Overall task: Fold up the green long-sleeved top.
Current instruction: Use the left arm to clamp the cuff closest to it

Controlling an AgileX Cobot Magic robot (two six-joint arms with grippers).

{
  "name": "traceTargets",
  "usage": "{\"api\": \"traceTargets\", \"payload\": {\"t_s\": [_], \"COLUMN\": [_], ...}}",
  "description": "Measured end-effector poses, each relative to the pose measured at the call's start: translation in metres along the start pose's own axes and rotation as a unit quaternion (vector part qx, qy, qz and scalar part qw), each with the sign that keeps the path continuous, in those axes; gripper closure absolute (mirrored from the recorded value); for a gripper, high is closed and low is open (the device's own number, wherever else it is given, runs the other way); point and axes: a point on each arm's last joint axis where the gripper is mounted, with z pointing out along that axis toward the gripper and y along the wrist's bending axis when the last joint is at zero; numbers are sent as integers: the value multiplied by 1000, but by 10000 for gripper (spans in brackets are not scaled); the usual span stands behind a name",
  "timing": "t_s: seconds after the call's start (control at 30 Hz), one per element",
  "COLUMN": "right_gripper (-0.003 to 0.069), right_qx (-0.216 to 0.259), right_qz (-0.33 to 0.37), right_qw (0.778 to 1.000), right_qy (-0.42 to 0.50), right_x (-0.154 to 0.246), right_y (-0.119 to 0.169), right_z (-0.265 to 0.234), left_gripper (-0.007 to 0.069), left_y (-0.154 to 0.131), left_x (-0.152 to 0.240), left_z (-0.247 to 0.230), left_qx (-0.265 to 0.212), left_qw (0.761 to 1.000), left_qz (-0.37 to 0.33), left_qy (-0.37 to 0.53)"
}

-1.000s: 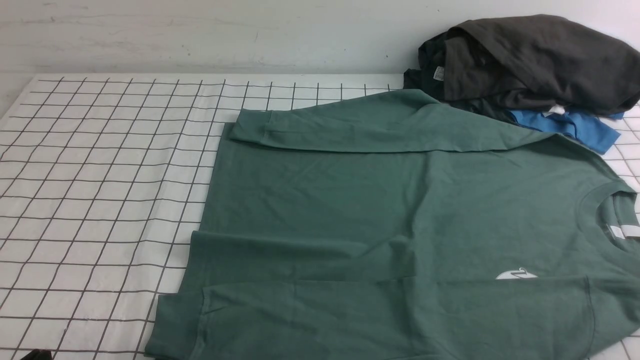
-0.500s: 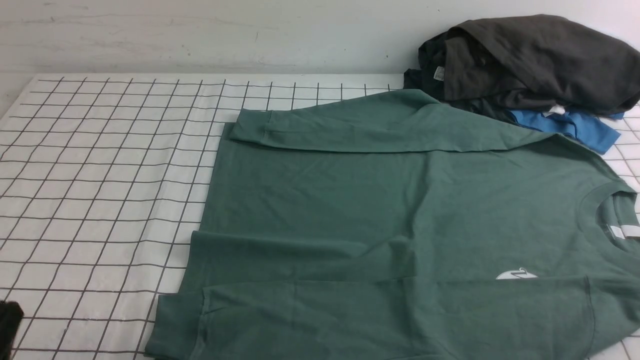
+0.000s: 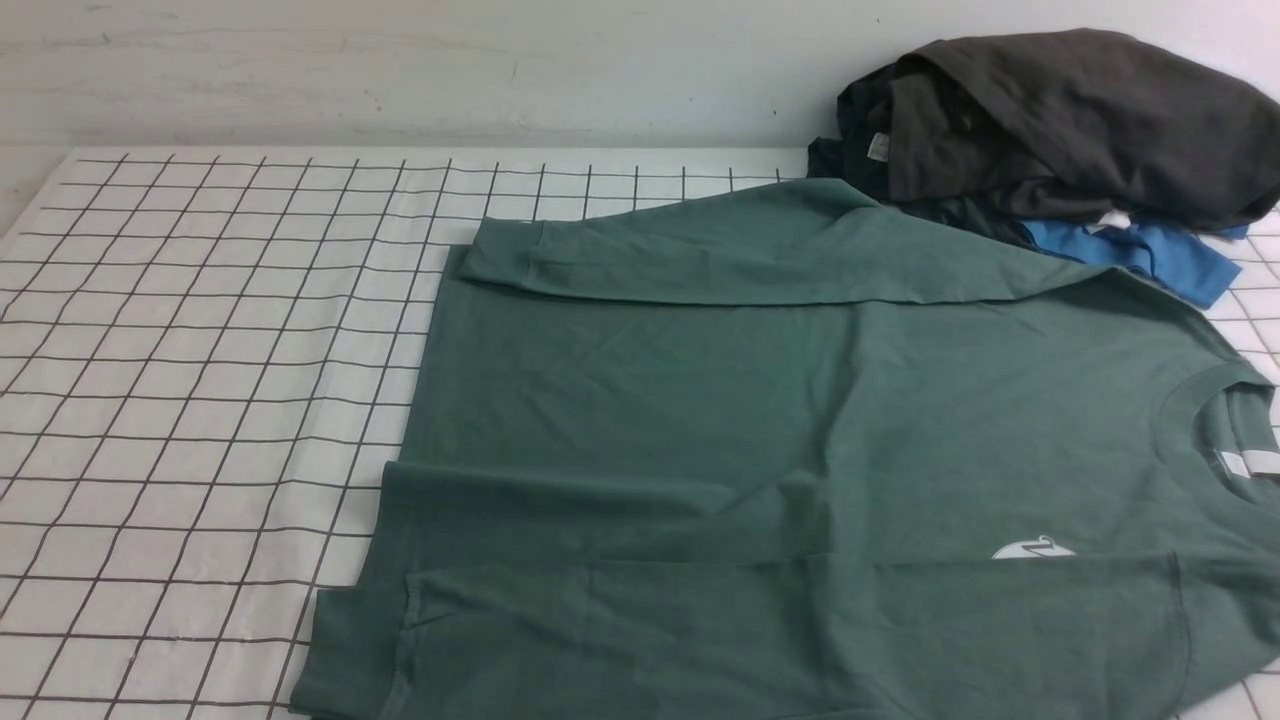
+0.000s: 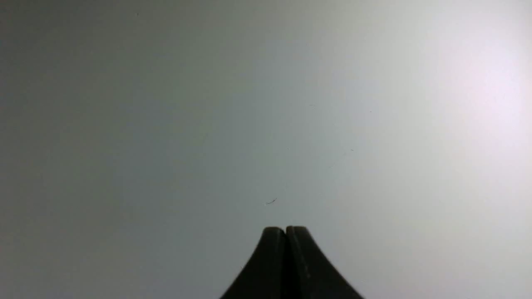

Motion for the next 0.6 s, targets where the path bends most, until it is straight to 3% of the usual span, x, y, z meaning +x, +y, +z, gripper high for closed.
{"api": "traceTargets", "payload": {"t_s": [0.07, 0.17, 0.23, 0.3, 0.37, 0.5, 0.53, 0.57, 0.6], "right_gripper": [671, 671, 671, 671, 671, 670, 670, 670, 670], "right_qx": [8, 23, 41, 58, 47, -58, -65, -106, -130], "right_qz": [-42, -82, -84, -63, -39, -24, -17, -12, -8], "right_qw": [998, 985, 965, 923, 854, 716, 710, 678, 664], "right_qy": [55, 150, 245, 375, 516, 696, 701, 727, 736], "right_x": [-19, -22, -5, 26, 58, 112, 115, 130, 141], "right_y": [0, -4, -9, -13, -11, 10, 13, 22, 29], "right_z": [23, 56, 72, 87, 90, 86, 86, 86, 87], "left_gripper": [632, 632, 632, 632, 631, 572, 566, 510, 477], "left_y": [-5, -6, -5, -3, -2, -1, -1, 0, 1], "left_x": [-19, -12, 11, 45, 73, 122, 122, 138, 148], "left_z": [25, 57, 76, 88, 94, 104, 104, 108, 110], "left_qx": [3, 2, 0, -2, 0, 13, 14, 18, 19], "left_qw": [998, 986, 962, 914, 869, 787, 787, 765, 752], "left_qz": [35, 53, 49, 27, 12, -7, -6, -11, -14], "left_qy": [50, 160, 267, 405, 495, 617, 617, 643, 658]}}
